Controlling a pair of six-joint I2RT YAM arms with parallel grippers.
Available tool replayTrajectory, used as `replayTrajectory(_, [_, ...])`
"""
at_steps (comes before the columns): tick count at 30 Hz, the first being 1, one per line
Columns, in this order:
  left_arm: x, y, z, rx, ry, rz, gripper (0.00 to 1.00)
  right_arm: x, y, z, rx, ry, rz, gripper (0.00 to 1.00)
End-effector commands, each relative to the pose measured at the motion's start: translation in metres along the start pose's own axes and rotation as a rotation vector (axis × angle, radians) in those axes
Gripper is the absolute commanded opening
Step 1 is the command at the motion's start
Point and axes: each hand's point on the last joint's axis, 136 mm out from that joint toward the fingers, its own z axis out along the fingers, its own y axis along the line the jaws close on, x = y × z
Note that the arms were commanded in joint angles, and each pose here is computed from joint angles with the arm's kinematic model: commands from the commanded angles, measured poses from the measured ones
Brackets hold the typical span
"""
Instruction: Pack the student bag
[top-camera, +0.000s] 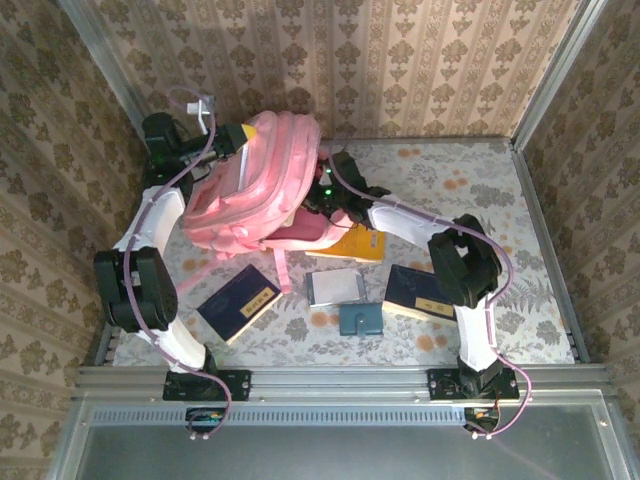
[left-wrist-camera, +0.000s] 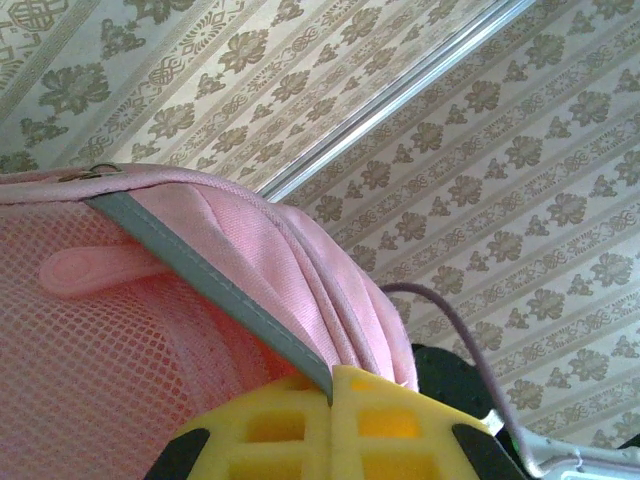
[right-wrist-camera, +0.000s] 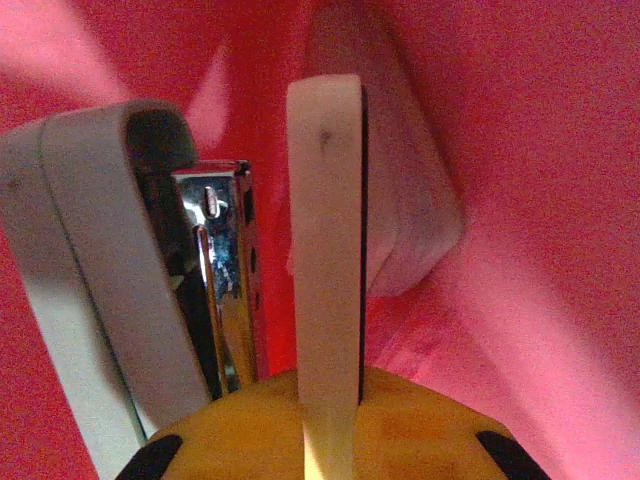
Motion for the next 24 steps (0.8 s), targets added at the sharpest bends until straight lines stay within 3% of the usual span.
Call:
replayTrajectory(1, [-0.02,-0.059,-0.006,0.097,-0.045,0.243,0.0,0.0,0.055,0.018,-0.174,0.003,-0.001,0.01])
replayTrajectory(3, [-0.02,-0.059,-0.006,0.098,-0.046,0.24,0.0,0.008,0.062,0.031,-0.18,0.019,-0.014,0.05])
replayTrajectory(4, [-0.021,-0.06,-0.006,0.1,-0.048,0.24,0.0,0.011,0.064,0.036,-0.179,0.027,-0.021,0.11])
replayTrajectory(6, [-0.021,-0.06,-0.005,0.103,-0.052,0.237,0.0,0.017,0.067,0.046,-0.159,0.049,-0.042,0.51])
replayTrajectory(7, [-0.022,-0.06,-0.006,0.104,-0.055,0.238,0.0,0.02,0.066,0.05,-0.15,0.058,-0.052,0.64])
replayTrajectory(11, [-0.026,-0.058,-0.011,0.098,-0.076,0.233,0.0,0.019,0.067,0.046,-0.14,0.04,-0.092,0.88])
replayTrajectory(14, [-0.031,-0.054,-0.016,0.085,-0.099,0.228,0.0,0.017,0.07,0.036,-0.137,0.024,-0.143,0.94])
replayTrajectory(24, [-0.047,-0.019,-0.045,-0.047,-0.21,0.181,0.0,-0.005,0.056,-0.033,-0.003,-0.116,-0.295,0.95])
